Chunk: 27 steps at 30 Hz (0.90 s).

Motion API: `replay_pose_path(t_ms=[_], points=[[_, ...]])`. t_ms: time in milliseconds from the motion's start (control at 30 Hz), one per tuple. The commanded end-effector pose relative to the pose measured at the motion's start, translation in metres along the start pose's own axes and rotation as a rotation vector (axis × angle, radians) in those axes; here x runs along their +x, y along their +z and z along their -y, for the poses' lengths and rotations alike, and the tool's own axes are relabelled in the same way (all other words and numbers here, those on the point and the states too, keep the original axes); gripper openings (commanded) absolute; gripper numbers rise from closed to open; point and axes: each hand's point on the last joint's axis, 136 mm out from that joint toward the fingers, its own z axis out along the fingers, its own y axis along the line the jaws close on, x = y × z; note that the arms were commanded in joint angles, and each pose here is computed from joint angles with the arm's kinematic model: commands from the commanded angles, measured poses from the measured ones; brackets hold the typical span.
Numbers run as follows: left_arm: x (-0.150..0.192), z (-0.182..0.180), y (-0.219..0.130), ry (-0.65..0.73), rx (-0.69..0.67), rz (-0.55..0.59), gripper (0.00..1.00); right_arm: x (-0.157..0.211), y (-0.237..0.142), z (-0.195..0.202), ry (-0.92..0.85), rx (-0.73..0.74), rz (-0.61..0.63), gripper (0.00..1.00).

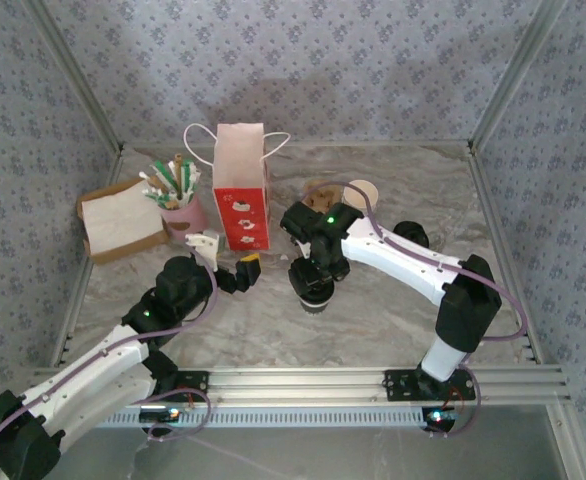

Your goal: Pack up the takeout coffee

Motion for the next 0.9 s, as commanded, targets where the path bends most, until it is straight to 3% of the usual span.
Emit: replay_pose_path(t_ms=[0, 333, 867], points=[[-0.009, 0.006, -0.002, -0.006, 0.03, 0.036, 1.0, 0.006, 0.006, 0.001, 0.002, 0.008, -0.023, 0.72], [-0.009, 0.006, -0.002, -0.007, 0.03, 0.037, 1.0, 0.014, 0.002, 0.003, -0.004, 0.026, -0.023, 0.72], [-0.009, 0.006, -0.002, -0.007, 0.03, 0.037, 1.0, 0.037, 0.036, 0.012, 0.016, 0.068, -0.096, 0.72]])
